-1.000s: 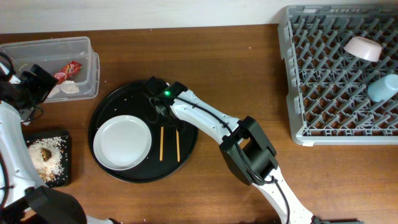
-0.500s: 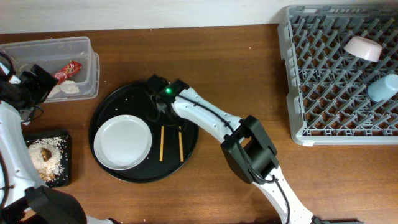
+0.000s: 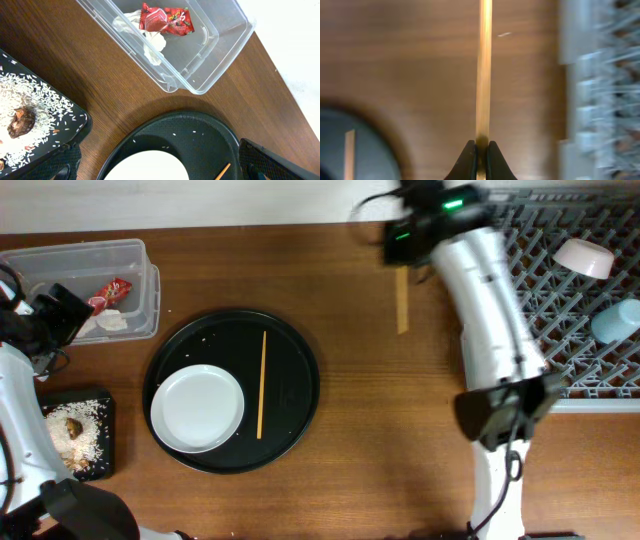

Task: Sort waste into correct bins and load items into the dishwasher rack
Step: 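Carry the chopstick right and drop it into the dish rack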

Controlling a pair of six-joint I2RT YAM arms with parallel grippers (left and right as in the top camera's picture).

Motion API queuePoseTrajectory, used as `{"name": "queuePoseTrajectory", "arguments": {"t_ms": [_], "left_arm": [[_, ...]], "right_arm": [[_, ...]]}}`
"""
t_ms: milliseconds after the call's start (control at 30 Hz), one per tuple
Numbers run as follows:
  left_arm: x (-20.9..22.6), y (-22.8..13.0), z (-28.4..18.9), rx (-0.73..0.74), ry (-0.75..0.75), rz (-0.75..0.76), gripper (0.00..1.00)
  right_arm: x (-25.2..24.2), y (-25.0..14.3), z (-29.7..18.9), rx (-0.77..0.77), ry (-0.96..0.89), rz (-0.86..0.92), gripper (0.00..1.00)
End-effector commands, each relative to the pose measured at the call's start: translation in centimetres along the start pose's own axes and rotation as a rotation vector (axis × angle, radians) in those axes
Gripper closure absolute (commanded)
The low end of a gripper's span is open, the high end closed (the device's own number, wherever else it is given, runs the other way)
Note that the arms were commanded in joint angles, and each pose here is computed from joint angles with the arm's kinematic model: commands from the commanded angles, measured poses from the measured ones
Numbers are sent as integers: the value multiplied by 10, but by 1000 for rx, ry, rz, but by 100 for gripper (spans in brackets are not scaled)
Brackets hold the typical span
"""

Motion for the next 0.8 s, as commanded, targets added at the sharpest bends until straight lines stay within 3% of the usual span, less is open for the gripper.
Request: {"name": "queuePoseTrajectory", "arguments": {"t_ms": [0, 167, 267, 700, 767], "left_arm": [[0, 1, 0, -1, -2, -10, 1], [0, 1, 0, -1, -2, -10, 1], [0, 1, 0, -1, -2, -10, 1], [0, 1, 0, -1, -2, -10, 1], [0, 1, 0, -1, -2, -10, 1]], "right_arm": [[-67, 13, -12, -25, 73, -51, 96], [-143, 22, -15, -95, 159, 8, 96], [-161, 24, -8, -106, 153, -2, 96], [-176, 19, 66, -5, 134, -48, 96], [-176, 16, 69, 12, 137, -37, 85]]}}
Point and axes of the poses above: each gripper's point midway between its finger pads, its own z axis out along the fingers, its own x axis along the line the jaws close on, y = z × x, the point moved 9 cm from there along -z, back along the fingers
